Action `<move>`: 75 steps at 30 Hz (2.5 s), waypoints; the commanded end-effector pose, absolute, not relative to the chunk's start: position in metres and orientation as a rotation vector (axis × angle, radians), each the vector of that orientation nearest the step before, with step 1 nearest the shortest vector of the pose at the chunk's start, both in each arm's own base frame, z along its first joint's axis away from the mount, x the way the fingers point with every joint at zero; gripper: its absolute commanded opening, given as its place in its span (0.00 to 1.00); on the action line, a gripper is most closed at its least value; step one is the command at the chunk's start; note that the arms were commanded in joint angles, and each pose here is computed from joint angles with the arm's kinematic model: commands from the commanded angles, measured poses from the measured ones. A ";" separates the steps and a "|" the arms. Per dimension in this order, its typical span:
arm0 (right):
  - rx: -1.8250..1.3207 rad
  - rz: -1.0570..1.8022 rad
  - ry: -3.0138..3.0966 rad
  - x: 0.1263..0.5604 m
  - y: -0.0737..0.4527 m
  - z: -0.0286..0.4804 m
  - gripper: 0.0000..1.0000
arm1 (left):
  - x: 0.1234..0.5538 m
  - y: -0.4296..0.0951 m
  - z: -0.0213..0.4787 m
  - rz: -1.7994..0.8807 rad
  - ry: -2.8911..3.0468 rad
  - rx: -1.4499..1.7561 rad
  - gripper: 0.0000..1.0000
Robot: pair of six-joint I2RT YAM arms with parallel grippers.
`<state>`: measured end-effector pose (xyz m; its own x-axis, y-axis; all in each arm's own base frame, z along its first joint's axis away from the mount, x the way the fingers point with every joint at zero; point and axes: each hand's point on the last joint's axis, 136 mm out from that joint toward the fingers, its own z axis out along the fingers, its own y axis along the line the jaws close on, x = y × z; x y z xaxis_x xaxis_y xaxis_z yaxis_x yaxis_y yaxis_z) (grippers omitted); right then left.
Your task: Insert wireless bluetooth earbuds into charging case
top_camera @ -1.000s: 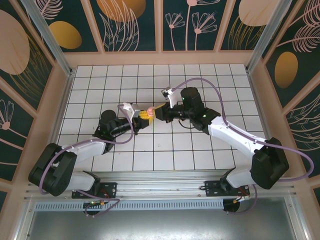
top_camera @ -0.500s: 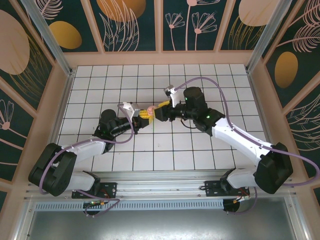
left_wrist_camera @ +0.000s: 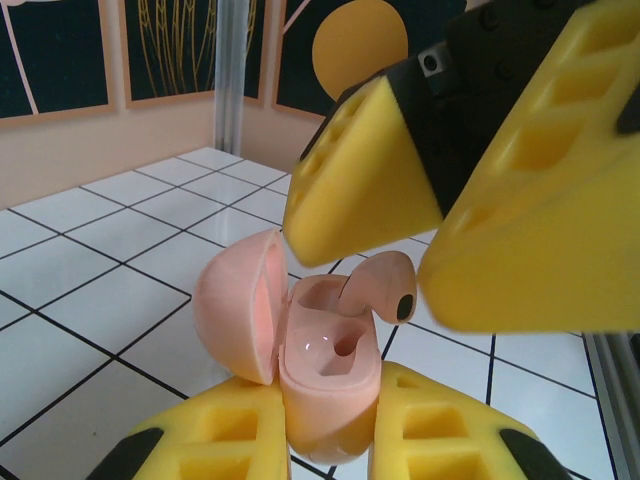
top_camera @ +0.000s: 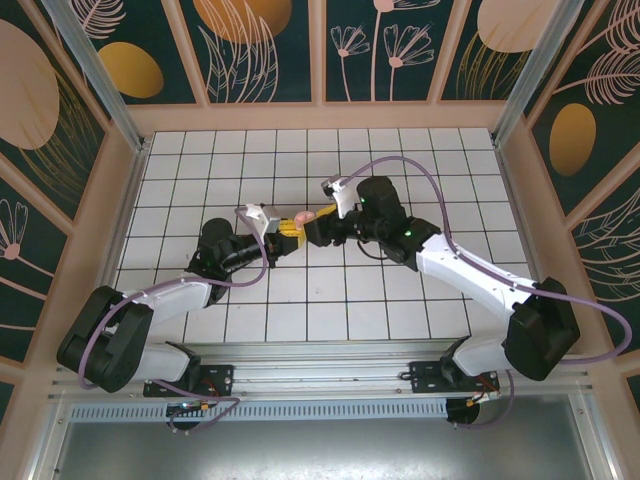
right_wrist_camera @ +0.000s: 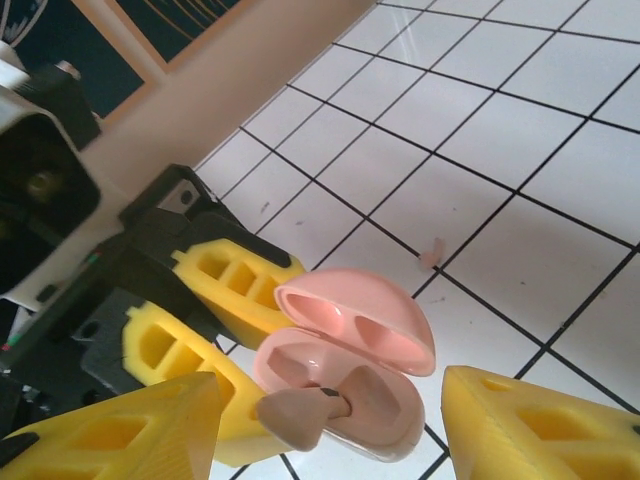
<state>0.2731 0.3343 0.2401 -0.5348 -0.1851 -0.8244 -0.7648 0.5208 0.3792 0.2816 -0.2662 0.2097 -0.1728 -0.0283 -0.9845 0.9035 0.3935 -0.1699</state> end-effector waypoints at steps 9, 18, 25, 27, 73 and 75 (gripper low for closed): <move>-0.758 0.912 2.006 0.280 0.327 0.245 0.60 | 0.281 -0.268 0.228 -1.009 1.445 0.834 0.16; -0.722 0.934 2.013 0.283 0.316 0.243 0.59 | 0.280 -0.267 0.230 -1.004 1.441 0.834 0.16; -0.715 0.954 2.007 0.282 0.311 0.244 0.59 | 0.280 -0.267 0.231 -1.002 1.439 0.832 0.16; -0.708 0.956 2.011 0.283 0.309 0.243 0.59 | 0.280 -0.267 0.231 -1.002 1.438 0.832 0.16; -0.702 1.146 1.992 0.293 0.312 0.247 0.55 | 0.278 -0.266 0.234 -1.000 1.432 0.836 0.16; -0.705 1.145 1.998 0.294 0.313 0.244 0.55 | 0.278 -0.266 0.235 -0.998 1.430 0.836 0.16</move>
